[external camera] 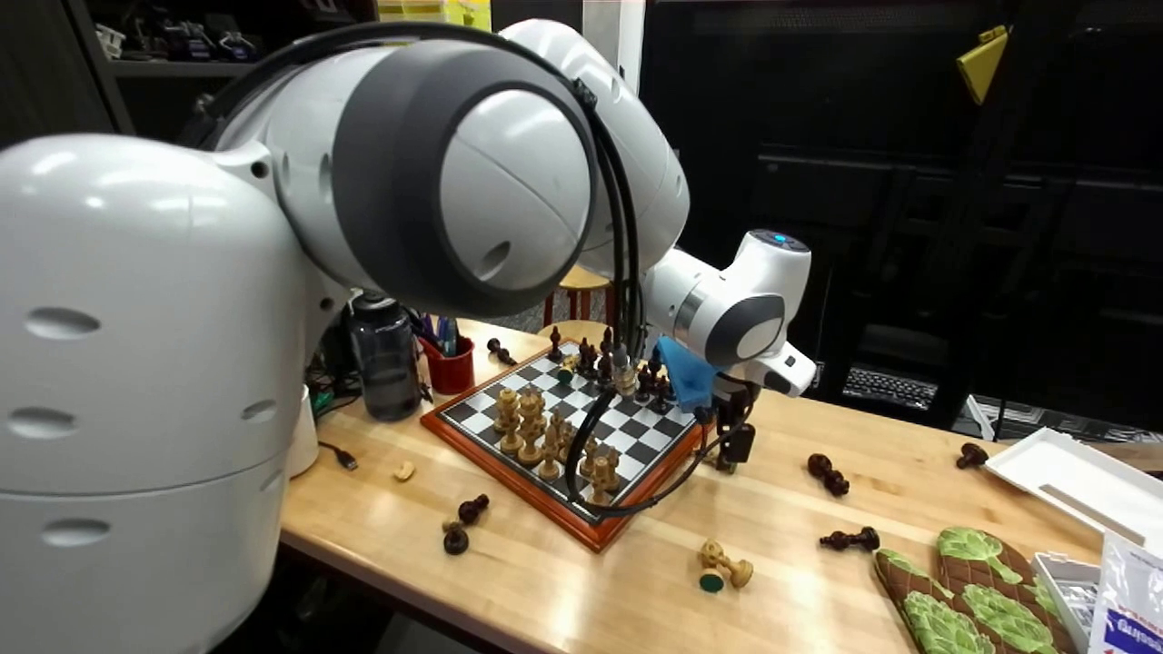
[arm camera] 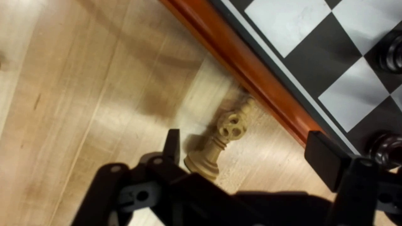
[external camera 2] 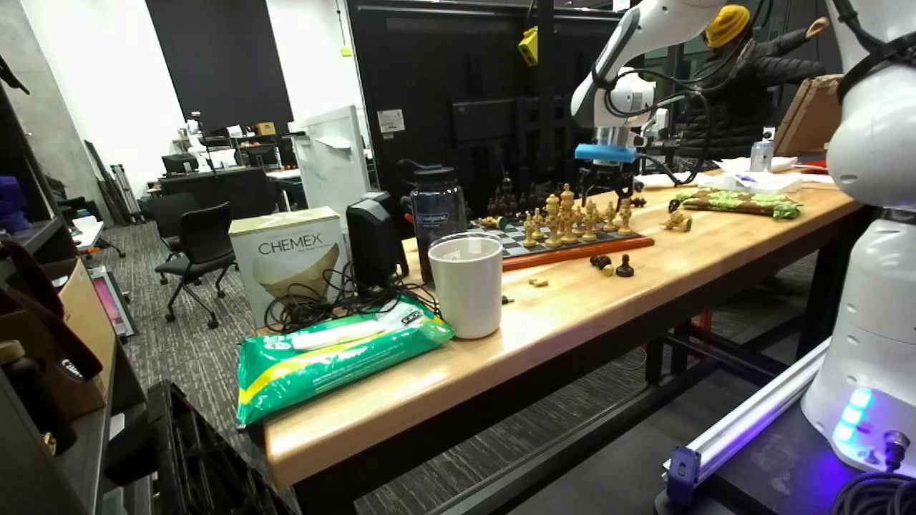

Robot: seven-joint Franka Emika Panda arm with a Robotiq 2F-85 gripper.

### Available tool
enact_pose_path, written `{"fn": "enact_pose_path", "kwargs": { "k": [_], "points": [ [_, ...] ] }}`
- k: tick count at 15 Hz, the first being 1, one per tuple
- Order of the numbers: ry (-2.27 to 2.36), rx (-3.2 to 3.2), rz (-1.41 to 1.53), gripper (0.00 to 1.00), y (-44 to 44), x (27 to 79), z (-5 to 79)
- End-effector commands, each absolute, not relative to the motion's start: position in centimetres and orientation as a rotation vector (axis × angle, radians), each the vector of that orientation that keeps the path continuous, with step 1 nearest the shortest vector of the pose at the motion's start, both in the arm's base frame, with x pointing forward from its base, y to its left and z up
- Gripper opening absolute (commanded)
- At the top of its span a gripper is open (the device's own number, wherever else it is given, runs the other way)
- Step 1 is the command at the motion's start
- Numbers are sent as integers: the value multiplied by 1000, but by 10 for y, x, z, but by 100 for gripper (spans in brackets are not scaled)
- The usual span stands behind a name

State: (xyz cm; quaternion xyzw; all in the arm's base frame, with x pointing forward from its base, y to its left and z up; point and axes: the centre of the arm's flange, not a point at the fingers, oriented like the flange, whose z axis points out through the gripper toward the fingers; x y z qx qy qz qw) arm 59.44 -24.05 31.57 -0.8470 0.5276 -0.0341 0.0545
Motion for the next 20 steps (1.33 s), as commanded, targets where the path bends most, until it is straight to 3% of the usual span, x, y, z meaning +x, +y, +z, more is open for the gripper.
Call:
{"fn": "enact_pose_path", "kwargs": {
  "k": [1,20],
  "points": [
    [1685,-2513,-128,100,-240,599,313],
    [1979,-2368,-212,100,-238,605,305]
  ]
}}
